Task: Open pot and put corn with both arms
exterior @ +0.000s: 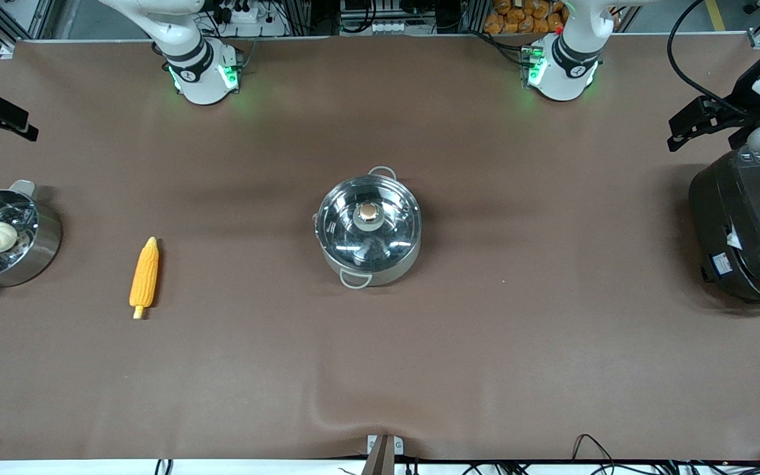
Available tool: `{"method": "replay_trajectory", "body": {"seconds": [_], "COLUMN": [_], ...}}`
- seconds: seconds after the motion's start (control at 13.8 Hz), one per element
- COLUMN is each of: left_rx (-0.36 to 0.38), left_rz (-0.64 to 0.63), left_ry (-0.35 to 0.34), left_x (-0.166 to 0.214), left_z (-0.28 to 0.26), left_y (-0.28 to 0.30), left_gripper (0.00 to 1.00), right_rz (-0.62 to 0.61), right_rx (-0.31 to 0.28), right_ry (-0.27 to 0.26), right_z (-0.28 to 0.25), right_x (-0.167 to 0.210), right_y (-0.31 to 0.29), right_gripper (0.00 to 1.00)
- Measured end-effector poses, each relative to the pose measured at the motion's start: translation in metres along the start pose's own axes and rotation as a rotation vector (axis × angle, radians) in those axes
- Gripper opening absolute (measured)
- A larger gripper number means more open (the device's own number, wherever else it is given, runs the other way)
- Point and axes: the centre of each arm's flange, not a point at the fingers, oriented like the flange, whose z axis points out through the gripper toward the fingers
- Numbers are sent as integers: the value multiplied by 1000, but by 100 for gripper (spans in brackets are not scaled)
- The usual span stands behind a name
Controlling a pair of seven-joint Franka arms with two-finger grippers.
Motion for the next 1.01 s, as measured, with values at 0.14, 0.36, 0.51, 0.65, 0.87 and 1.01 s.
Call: {"method": "replay_trajectory", "body": {"seconds": [0.14, 0.36, 0.51, 0.65, 0.87, 1.01], "left_rx": [0, -1, -2, -27, -57, -66], "left_rz": [0, 3, 10, 19, 38, 21], "left_ry": [1, 8, 7, -14, -38, -31], "left_x": [0, 2, 6, 11, 23, 28], "left_z": [-1, -3, -3, 6, 31, 50], "left_y": [0, 2, 5, 13, 59, 107], "left_gripper": [100, 100, 100, 100, 100, 100], "right_rz": [14, 39, 40, 40, 25, 3], "right_rx": [2, 7, 8, 9, 10, 7], "right_ry": [-4, -11, -28, -39, -47, -56], "right_z": [-1, -1, 1, 2, 4, 5], "right_x": [-3, -4, -6, -8, -7, -7], "right_y": [7, 21, 21, 21, 15, 4], "right_gripper": [100, 100, 100, 100, 100, 100]}}
